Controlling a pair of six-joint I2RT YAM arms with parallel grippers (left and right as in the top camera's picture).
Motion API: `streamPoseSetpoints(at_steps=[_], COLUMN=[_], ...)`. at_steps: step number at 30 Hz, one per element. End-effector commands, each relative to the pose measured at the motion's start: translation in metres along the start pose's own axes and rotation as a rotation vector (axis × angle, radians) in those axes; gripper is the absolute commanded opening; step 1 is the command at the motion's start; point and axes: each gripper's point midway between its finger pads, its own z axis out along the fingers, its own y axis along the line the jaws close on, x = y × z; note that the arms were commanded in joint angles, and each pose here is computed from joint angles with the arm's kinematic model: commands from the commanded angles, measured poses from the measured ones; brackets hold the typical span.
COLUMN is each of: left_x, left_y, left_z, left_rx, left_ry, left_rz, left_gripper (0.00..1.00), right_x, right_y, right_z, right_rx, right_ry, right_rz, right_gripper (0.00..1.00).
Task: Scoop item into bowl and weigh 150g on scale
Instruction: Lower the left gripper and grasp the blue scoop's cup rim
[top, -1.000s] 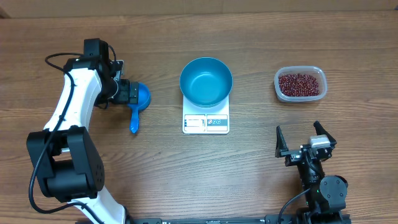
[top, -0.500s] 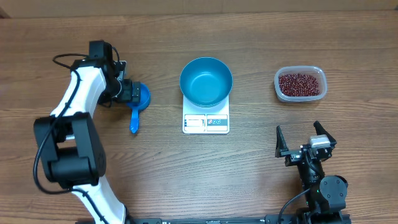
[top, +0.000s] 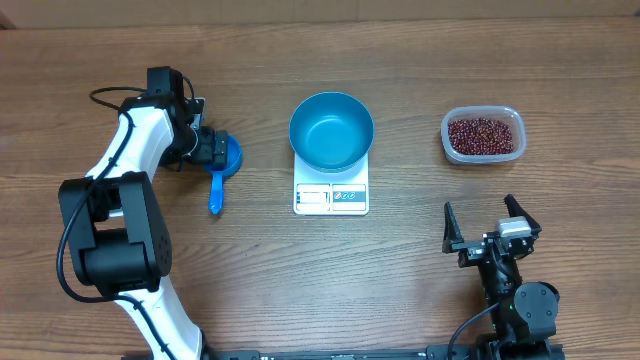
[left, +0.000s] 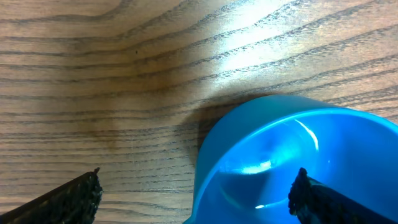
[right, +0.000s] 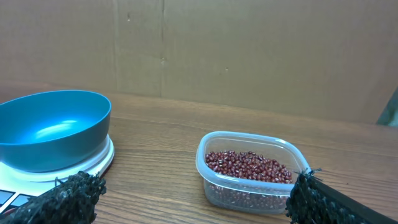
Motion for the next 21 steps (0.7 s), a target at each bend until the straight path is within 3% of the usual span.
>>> streamPoseSetpoints(at_steps=[1, 5, 9, 21], left_x=[-0.0079, -0.0077, -0.0073, -0.0058], left_y=[0.0038, 0.0070, 0.0102, 0.0107], left_z=[-0.0030, -0.0030, -0.0031, -0.0027], left_rx=[-0.009, -0.028, -0.046, -0.050], left_ry=[-0.019, -0.018, -0.016, -0.011], left_rz=[0.016, 0.016, 0.015, 0.015], left_gripper=[0.92, 0.86, 0.93, 0.94], right_x=[0.0017, 0.0017, 0.0017, 0.0017], right_y=[-0.0002, -0.0002, -0.0002, -0.0002], right_z=[0.0001, 0.0001, 0.0001, 0.0001], right_rx=[0.000, 0.000, 0.000, 0.000], right_ry=[-0.005, -0.005, -0.005, -0.005], right_rz=[-0.008, -0.008, -0.008, -0.008], right_gripper=[1.00, 1.00, 1.00, 1.00])
